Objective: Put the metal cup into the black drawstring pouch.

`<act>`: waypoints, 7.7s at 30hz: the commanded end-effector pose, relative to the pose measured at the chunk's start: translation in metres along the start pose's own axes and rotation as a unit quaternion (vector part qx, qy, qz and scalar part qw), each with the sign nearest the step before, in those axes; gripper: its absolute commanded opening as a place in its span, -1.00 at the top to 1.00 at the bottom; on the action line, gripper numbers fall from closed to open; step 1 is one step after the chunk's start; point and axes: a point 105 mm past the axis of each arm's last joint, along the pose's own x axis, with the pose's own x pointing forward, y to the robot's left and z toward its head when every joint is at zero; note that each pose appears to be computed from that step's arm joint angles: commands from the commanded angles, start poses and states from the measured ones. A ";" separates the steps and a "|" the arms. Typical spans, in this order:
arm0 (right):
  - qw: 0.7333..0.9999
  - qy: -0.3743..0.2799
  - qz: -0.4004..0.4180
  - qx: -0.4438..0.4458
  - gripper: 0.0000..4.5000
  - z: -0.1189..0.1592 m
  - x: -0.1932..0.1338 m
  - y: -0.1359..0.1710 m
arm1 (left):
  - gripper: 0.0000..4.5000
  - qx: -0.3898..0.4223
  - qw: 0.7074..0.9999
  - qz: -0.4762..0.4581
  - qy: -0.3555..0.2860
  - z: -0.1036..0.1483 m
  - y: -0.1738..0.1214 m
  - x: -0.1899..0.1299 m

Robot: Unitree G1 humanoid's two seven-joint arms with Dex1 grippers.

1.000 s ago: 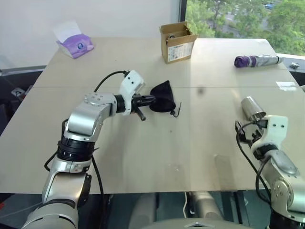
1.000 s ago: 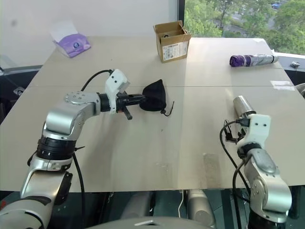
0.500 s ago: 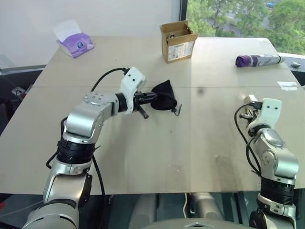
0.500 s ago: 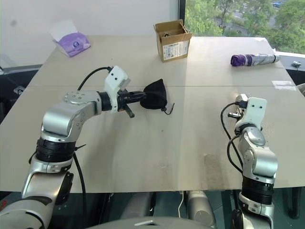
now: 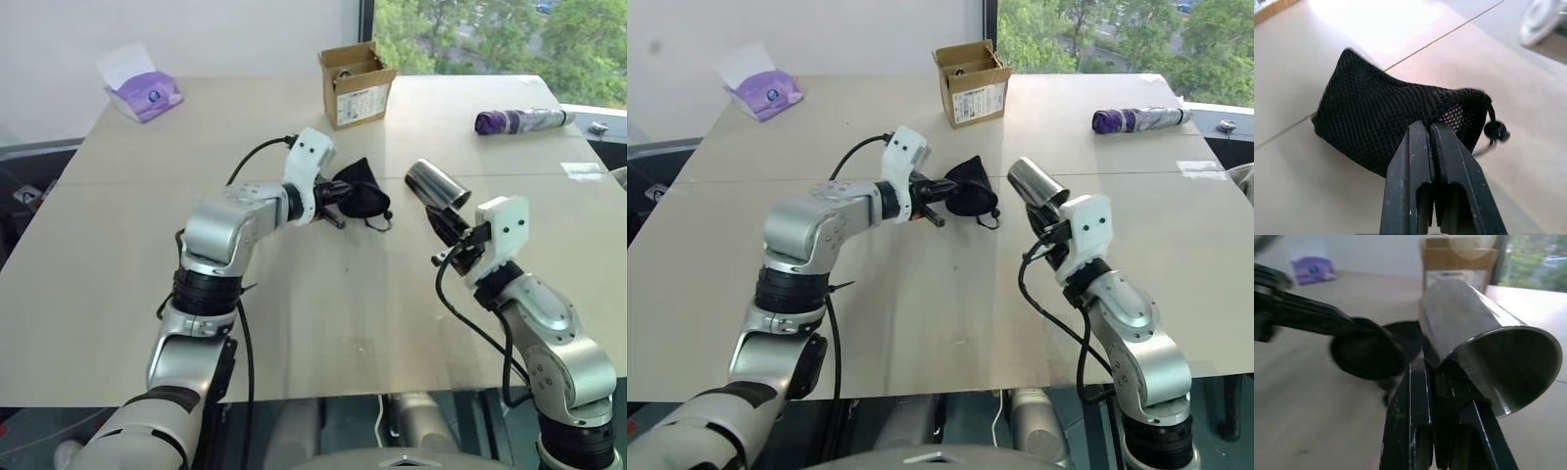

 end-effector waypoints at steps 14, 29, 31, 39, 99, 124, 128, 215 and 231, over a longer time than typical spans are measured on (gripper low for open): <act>0.995 0.037 0.068 -0.060 0.99 -0.023 0.037 0.031 | 1.00 0.005 0.999 -0.039 -0.033 0.024 -0.026 -0.002; 0.976 0.045 0.187 -0.102 0.99 -0.056 0.059 0.063 | 1.00 -0.021 0.996 -0.081 0.018 -0.012 -0.044 -0.018; 0.970 0.044 0.209 -0.117 0.99 -0.061 0.060 0.064 | 1.00 -0.017 0.996 -0.092 0.016 -0.011 -0.047 -0.022; 0.968 0.009 0.198 -0.156 0.99 -0.060 0.082 0.045 | 1.00 -0.023 0.991 -0.127 0.027 -0.014 -0.053 -0.035; 0.964 0.065 0.084 -0.242 0.99 -0.064 0.086 -0.011 | 1.00 0.024 0.992 -0.053 -0.108 0.017 0.009 -0.082; 0.979 0.136 0.109 -0.109 -0.35 -0.062 0.017 -0.001 | -1.00 0.067 0.988 -0.130 -0.057 -0.012 -0.023 -0.093; 0.974 0.153 0.118 -0.120 -0.35 -0.068 -0.004 -0.003 | -1.00 0.121 0.979 -0.164 -0.010 -0.034 -0.045 -0.082; 0.930 0.012 0.075 -0.359 1.00 0.074 0.048 -0.005 | -0.34 0.108 0.948 -0.265 -0.139 0.036 -0.073 -0.002; 0.949 0.048 -0.110 -0.291 1.00 0.081 0.034 -0.097 | 0.95 0.108 0.958 -0.256 -0.064 -0.017 -0.067 0.019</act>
